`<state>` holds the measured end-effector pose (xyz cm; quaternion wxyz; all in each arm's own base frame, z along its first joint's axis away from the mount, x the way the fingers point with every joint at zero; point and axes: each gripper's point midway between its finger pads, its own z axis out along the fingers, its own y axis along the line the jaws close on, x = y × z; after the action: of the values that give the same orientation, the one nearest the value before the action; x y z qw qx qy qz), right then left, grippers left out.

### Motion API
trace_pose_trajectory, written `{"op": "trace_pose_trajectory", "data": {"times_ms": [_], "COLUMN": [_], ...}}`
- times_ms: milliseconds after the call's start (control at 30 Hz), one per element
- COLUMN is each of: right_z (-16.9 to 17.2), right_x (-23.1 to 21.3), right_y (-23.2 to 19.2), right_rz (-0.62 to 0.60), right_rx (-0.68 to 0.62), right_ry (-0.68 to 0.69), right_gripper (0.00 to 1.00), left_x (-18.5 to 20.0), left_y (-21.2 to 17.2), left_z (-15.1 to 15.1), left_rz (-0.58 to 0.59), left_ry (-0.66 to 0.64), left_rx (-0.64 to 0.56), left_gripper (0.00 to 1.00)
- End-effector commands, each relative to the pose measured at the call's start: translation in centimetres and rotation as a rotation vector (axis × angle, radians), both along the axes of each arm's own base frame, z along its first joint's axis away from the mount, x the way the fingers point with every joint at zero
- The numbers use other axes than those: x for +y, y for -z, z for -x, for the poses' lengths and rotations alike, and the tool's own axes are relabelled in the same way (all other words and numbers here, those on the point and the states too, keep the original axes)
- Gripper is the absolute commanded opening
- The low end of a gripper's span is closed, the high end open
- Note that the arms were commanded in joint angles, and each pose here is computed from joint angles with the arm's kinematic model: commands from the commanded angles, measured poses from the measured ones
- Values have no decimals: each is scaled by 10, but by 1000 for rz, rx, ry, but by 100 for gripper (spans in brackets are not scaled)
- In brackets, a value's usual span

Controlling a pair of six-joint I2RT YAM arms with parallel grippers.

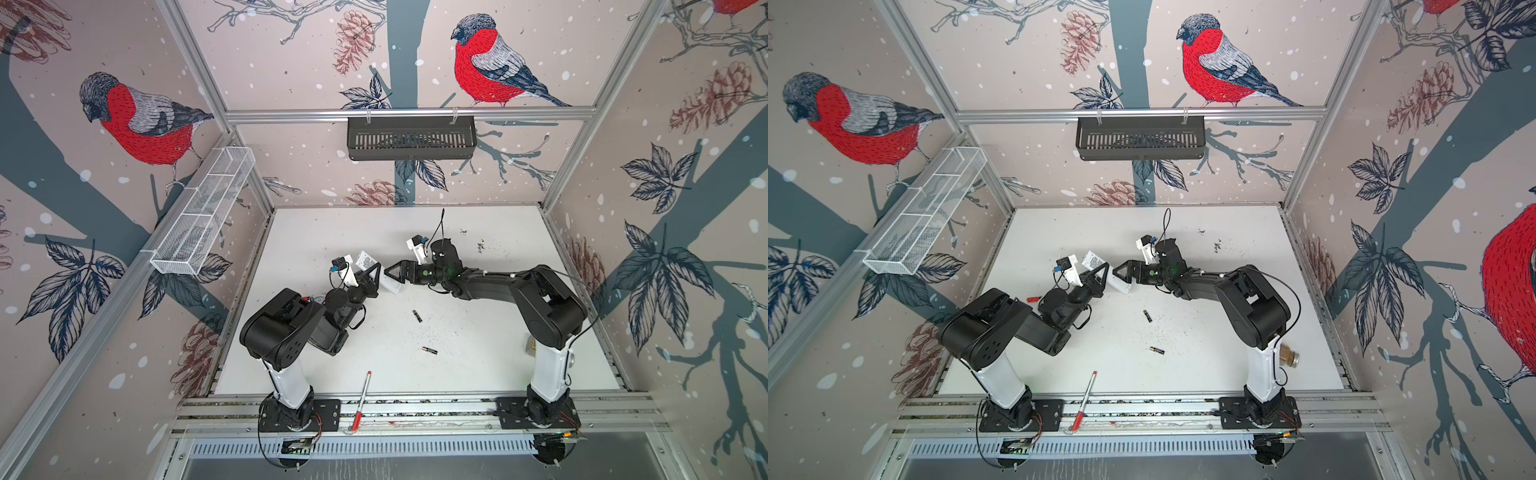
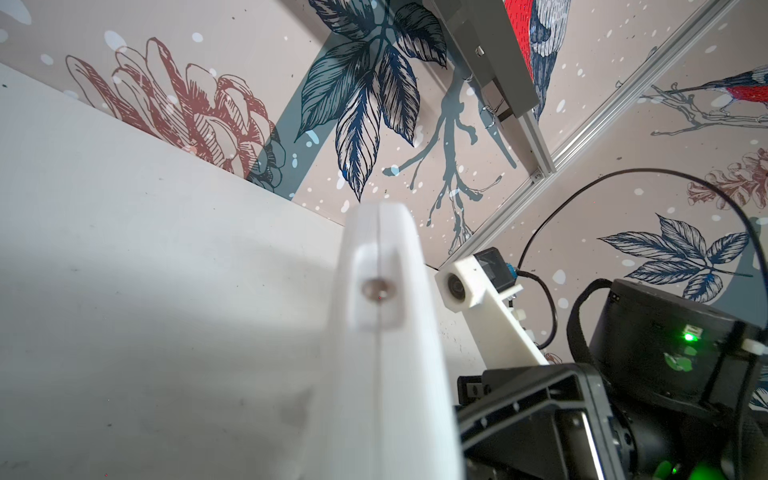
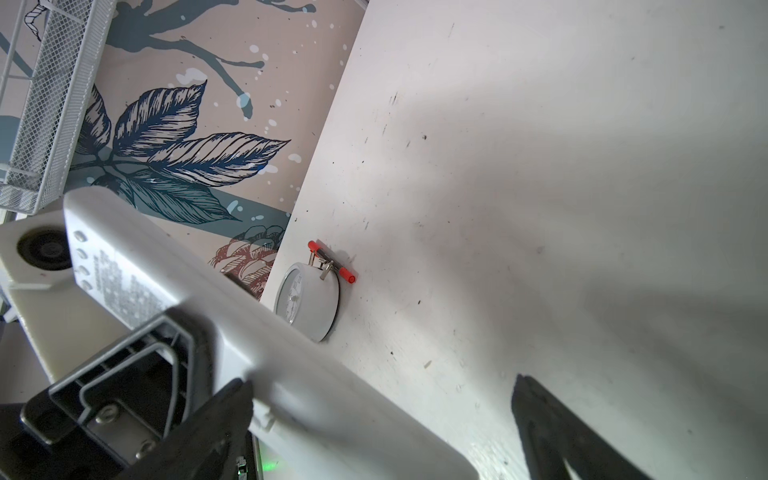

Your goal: Load the batteries into the remote control

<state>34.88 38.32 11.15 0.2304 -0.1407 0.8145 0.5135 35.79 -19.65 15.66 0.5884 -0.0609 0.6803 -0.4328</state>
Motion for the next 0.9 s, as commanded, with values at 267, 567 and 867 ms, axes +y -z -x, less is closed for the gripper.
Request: {"op": "trace_pose_trajectory", "data": {"times_ms": [267, 567, 867], "right_z": [1, 4, -1], "right_x": [8, 16, 14], "right_y": [25, 29, 56], "right_rz": [13, 23, 109], "right_rx": [80, 88, 181], "right_ry": [25, 16, 83], "right_gripper": [100, 100, 99], "left_x": [10, 8, 1], "left_y": [-59, -63, -67], "left_z": [11, 12, 13], "left_rz": [133, 152, 139], "left_ry": [-8, 5, 43], "left_rx": [-192, -199, -219], "left_gripper": [0, 0, 0]}}
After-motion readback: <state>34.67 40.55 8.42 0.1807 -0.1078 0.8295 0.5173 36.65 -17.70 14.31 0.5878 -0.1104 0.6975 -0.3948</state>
